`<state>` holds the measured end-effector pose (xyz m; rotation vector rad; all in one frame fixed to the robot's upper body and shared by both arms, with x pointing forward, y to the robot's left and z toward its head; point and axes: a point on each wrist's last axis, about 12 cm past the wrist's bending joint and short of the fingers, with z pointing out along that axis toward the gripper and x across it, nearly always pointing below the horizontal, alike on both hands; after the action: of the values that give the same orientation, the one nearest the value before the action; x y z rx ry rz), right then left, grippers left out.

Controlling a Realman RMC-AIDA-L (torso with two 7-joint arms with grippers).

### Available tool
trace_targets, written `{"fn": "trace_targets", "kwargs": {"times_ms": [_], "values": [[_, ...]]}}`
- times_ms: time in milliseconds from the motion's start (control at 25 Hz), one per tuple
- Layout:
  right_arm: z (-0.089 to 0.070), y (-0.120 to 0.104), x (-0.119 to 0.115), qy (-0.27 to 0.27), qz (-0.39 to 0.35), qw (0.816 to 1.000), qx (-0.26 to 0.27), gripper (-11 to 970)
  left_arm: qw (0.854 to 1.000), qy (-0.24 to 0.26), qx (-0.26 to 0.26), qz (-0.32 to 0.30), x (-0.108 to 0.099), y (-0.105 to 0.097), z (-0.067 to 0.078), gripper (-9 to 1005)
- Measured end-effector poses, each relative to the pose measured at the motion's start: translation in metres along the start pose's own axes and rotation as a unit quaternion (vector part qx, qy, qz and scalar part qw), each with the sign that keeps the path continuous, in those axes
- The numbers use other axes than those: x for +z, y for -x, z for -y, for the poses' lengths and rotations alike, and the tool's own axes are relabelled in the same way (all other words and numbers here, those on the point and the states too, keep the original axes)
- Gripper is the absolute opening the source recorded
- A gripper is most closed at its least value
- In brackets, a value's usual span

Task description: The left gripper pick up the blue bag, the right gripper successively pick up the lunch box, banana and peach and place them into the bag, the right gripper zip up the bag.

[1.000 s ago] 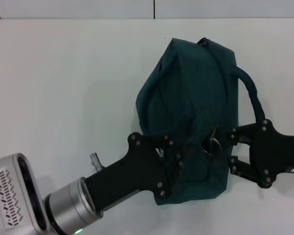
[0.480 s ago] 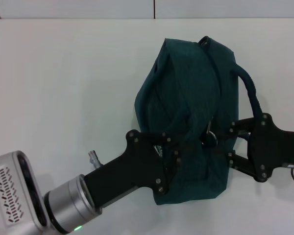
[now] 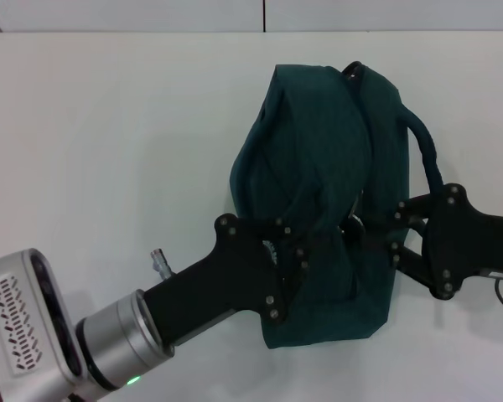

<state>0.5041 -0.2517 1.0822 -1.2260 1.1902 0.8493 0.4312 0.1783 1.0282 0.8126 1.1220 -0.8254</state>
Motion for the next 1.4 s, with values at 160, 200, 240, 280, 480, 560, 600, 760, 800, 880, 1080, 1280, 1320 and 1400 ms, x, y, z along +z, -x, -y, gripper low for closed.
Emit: {"fn": "trace_targets", "kwargs": {"times_ms": [160,200,240,280,480,560,600,760,800,880,1080,1280,1320,1400], "values": [[0.001,0.001,0.0,-0.003,-0.001,1.0,-0.015,159,1.0,-0.001,0.001,0.001,0.001,0.0,-0.001,44],[0.002,0.001,-0.001,-0.007,-0.001,1.0,-0.02,138,1.0,-0.001,0.001,0.0,0.002,0.0,-0.001,44],[0.002,0.001,-0.001,-0.012,0.0,1.0,-0.026,116,1.0,-0.001,0.002,-0.001,0.002,0.0,-0.001,44],[0.003,0.002,-0.002,-0.021,0.003,0.999,-0.031,95,1.0,-0.001,0.002,-0.002,0.002,0.0,-0.002,44],[0.006,0.004,-0.012,-0.059,0.017,0.997,-0.048,54,1.0,0.002,0.003,-0.006,0.004,-0.001,-0.004,44],[0.007,0.005,-0.013,-0.065,0.022,0.996,-0.053,44,1.0,0.001,0.004,-0.005,0.005,-0.001,-0.005,44],[0.008,0.006,-0.013,-0.069,0.024,0.996,-0.057,39,1.0,0.001,0.004,-0.005,0.005,-0.001,-0.005,44],[0.009,0.007,-0.013,-0.078,0.032,0.994,-0.065,24,1.0,0.001,0.005,-0.006,0.005,-0.001,-0.005,44],[0.009,0.007,-0.013,-0.077,0.032,0.994,-0.065,21,1.0,0.0,0.005,-0.006,0.005,-0.001,-0.006,44],[0.01,0.008,-0.013,-0.077,0.032,0.994,-0.065,19,1.0,-0.001,0.006,-0.007,0.005,-0.001,-0.006,44],[0.012,0.011,-0.019,-0.102,0.048,0.992,-0.056,27,1.0,-0.001,0.007,-0.008,0.005,-0.001,-0.006,44],[0.005,0.014,-0.026,-0.081,0.061,0.994,-0.035,36,1.0,-0.001,0.007,-0.008,0.005,-0.001,-0.006,44],[0.002,0.013,-0.028,-0.075,0.061,0.995,-0.032,77,1.0,-0.001,0.007,-0.008,0.005,-0.001,-0.006,44],[-0.004,0.013,-0.031,-0.056,0.06,0.996,-0.029,160,1.0,-0.001,0.008,-0.008,0.005,-0.001,-0.006,44]]}}
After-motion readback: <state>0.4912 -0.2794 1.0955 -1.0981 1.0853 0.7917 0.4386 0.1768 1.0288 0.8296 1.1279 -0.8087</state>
